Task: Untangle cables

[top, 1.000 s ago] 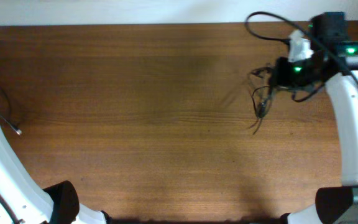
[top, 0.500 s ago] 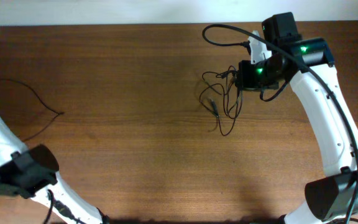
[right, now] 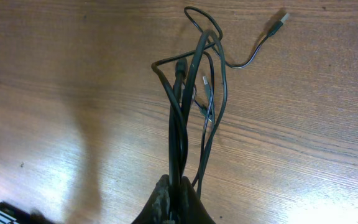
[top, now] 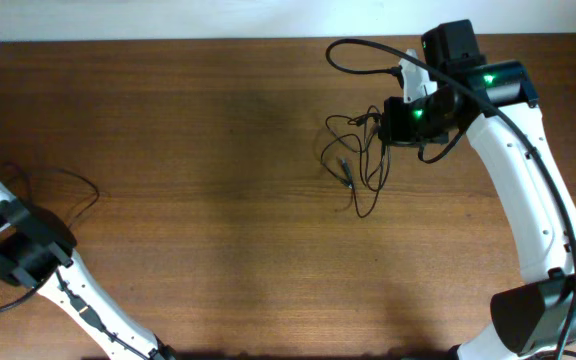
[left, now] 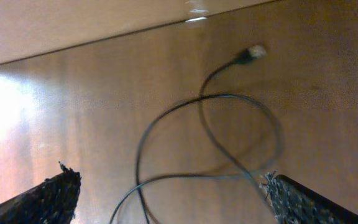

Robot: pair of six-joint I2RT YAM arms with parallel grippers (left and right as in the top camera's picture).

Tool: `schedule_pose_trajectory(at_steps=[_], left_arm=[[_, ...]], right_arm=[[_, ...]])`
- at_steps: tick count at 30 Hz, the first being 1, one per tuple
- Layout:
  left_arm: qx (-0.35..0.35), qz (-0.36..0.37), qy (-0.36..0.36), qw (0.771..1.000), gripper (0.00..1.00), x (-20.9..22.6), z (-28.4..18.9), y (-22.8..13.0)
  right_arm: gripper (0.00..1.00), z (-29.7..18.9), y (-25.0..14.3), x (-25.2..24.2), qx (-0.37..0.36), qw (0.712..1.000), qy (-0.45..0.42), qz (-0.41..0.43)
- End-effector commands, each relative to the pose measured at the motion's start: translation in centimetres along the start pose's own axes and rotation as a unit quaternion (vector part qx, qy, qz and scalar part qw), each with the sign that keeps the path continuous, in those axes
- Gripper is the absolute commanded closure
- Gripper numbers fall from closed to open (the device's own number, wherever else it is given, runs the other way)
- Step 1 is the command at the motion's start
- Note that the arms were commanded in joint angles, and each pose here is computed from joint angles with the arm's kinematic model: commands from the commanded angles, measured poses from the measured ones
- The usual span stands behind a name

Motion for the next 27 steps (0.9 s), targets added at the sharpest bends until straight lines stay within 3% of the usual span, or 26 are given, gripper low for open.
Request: schedule_pose_trajectory(at_steps=[1,3,5,6,8,9,10,13,15,19,22,23,25,27], left_arm=[[-0.081,0.026,-0.139,0.987,0.00,0.5,-10.3,2.7],[-0.138,0.064,-0.219,0.964,0.01,1.2,-17.7,2.4],[-0.160,0.108,-0.272,0.943,0.02,0.5,-21.4,1.2],[-0.169,0.155,-0.316,0.921,0.03,-0.7,-23.7,-0.1],[-0.166,0.238,-0.386,0.876,0.05,-4.0,-27.0,-3.6],[-0.162,0.288,-0.413,0.849,0.05,-6.0,-28.5,-5.8],[-0.168,0.330,-0.424,0.827,0.05,-7.6,-29.9,-7.8],[-0.182,0.406,-0.441,0.779,0.04,-10.3,-32.5,-11.7],[-0.169,0.455,-0.458,0.745,0.04,-12.3,-34.6,-16.2],[-0.095,0.559,-0.457,0.685,0.12,-15.6,-35.0,-26.4],[-0.065,0.667,-0.431,0.605,0.12,-18.0,-32.6,-33.7],[-0.046,0.714,-0.411,0.565,0.11,-18.5,-30.3,-36.6],[-0.008,0.738,-0.387,0.553,0.11,-19.4,-25.5,-39.3],[0.020,0.762,-0.426,0.487,0.12,-19.9,-23.0,-42.7]], right_arm=[[0.96,0.2,-0.1,0.6,0.002,1.000,0.008,-0.001],[0.96,0.3,-0.3,1.4,0.004,1.000,0.018,-0.009],[0.96,0.5,-0.5,2.0,0.007,1.000,0.021,-0.017],[0.95,0.6,-0.7,2.3,0.008,1.000,0.022,-0.018],[0.82,0.8,-1.1,3.3,0.012,0.999,0.031,-0.021],[0.50,0.9,-1.3,4.1,0.015,0.999,0.041,-0.028],[0.39,0.9,-1.4,4.3,0.016,0.999,0.042,-0.031],[0.36,0.7,-1.6,4.9,0.025,0.997,0.070,-0.036],[0.36,0.0,-0.6,2.5,0.021,0.997,0.069,-0.005],[0.31,-2.7,1.7,-6.0,-0.007,0.993,0.036,0.111],[0.31,-3.4,1.9,-8.0,-0.011,0.990,0.028,0.137],[0.31,-3.3,1.8,-8.0,-0.011,0.991,0.022,0.134],[0.30,-3.2,1.7,-7.8,-0.009,0.992,0.017,0.128],[0.30,-3.2,1.7,-7.8,-0.009,0.992,0.017,0.128]])
Point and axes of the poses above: each gripper's point midway between its finger pads, its own z axis out along the fingers, its own x axis along the line the jaws close on, y = z × x, the point moved 1 cm from there along -z, back along the fingers, and after that the axes turned 9 degrees about z, right-handed, at the moved point
